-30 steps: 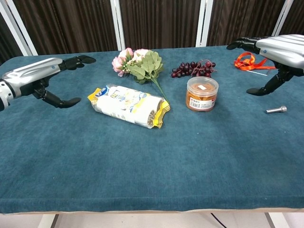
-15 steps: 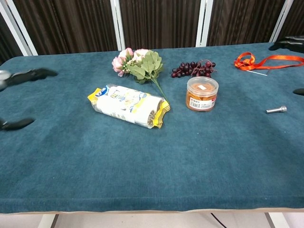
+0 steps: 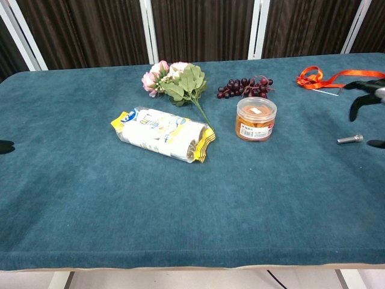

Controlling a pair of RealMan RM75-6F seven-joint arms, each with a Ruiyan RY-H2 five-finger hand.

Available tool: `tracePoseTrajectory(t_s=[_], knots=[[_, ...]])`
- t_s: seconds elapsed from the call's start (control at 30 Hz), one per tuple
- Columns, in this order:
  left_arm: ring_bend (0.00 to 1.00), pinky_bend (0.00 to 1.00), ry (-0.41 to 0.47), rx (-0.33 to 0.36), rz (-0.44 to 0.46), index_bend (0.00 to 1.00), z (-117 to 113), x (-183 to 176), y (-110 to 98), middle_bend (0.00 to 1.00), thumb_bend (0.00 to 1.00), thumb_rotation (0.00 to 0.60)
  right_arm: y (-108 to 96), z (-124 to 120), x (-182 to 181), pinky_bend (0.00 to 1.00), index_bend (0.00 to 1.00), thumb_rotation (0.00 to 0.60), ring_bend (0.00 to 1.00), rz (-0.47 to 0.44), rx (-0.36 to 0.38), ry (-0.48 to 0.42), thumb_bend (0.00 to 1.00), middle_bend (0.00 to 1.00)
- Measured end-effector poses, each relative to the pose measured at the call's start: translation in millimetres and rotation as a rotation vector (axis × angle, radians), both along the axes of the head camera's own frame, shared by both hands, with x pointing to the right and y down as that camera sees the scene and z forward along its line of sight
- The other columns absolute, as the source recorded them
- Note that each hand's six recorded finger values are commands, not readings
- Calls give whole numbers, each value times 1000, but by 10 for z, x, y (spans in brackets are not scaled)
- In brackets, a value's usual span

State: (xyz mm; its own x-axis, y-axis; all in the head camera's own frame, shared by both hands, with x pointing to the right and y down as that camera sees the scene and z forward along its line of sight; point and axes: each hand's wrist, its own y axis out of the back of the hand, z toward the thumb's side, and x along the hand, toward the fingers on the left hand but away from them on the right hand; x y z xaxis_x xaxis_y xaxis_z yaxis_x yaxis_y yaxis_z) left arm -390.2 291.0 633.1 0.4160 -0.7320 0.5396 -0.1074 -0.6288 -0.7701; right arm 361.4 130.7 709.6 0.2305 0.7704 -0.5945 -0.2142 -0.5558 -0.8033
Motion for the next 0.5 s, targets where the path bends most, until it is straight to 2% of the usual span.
tracePoseTrajectory(t_s=[0.23,0.37,0.5], knots=[[0,0,3,-11,4,0,38,8,36,0,381,600,-22,205,-234,0,431,600,0,-27,-15,6,248,0],[0,0,-1,-11,5,0,47,-1,36,0,381,600,-30,222,-249,0,471,600,0,-28,-14,11,311,0],[0,0,-3,-5,3,0,41,-17,22,0,381,600,-71,259,-205,0,480,600,0,-20,-14,44,312,0]])
